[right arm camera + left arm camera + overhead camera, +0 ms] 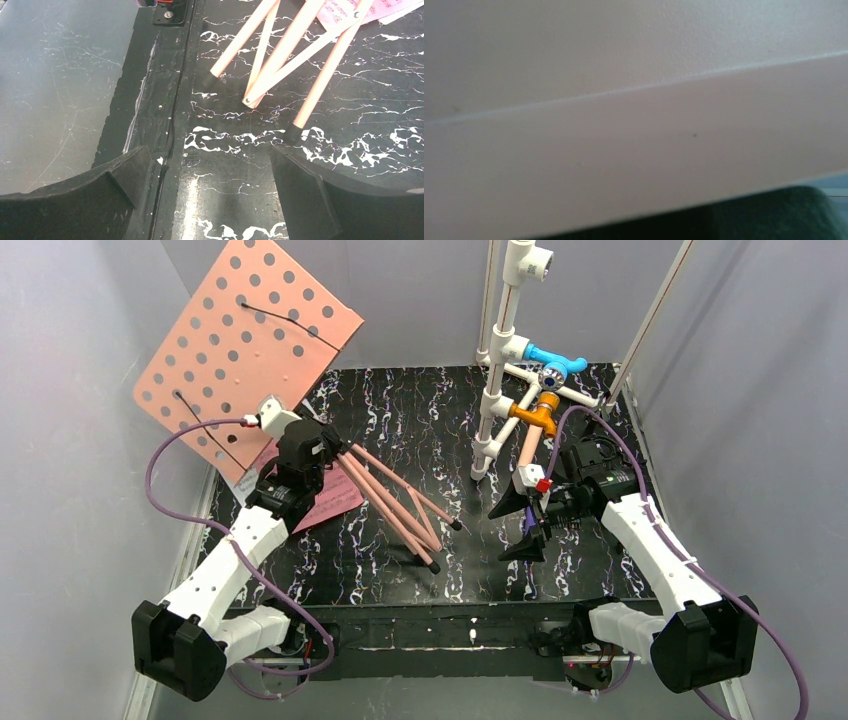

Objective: Pack up the instrument practice props
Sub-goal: Place the music stand at the center of the board.

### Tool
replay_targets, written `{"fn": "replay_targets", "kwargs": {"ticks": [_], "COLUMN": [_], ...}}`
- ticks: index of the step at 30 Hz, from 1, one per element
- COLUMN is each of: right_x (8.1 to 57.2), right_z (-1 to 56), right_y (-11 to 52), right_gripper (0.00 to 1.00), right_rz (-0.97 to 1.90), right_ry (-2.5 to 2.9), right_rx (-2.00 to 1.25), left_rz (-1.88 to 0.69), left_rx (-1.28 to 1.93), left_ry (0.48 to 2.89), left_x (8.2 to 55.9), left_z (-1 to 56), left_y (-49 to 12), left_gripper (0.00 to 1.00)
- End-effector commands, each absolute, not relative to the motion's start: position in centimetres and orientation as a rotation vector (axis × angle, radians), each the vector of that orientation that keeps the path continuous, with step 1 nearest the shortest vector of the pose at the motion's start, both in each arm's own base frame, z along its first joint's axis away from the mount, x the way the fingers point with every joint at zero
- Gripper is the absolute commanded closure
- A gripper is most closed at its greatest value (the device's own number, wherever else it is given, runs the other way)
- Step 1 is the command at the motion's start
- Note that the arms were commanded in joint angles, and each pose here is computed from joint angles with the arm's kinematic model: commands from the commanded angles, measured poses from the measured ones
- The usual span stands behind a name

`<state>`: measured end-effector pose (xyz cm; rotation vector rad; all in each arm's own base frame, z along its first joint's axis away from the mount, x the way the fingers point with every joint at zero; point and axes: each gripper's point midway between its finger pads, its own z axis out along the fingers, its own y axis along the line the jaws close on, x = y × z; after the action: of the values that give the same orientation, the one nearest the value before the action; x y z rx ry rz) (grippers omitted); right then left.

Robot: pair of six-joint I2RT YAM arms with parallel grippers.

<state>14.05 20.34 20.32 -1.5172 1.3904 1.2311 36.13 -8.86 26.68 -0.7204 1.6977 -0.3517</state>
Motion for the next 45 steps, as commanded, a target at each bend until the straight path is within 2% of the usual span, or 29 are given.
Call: {"fn": "replay_targets", "kwargs": {"ticks": [1, 20, 45], "right_x": [14.0, 13.8, 13.6], "right_z": [20.3, 19.9, 18.9], "right_y": [20.3, 20.2, 19.8], "right_gripper": [0.0, 0.0, 0.0], "right_rz": [1.223, 1.216, 1.197], "right_ry": [1.372, 1.377, 1.404], "right_rx": [-1.511, -1.51, -1.509], "left_rz": [-0.631, -0.675, -0.553], "left_rx": [-0.819, -0.91, -0.942], "left_ry": [1.381, 1.466, 1.779], "left_x": [36.8, 37.6, 42.1], "left_z": [37.7, 34.2, 22.0], "left_y": [-8.5, -8.8, -11.8], "left_gripper": [1.0, 1.0, 1.0]}}
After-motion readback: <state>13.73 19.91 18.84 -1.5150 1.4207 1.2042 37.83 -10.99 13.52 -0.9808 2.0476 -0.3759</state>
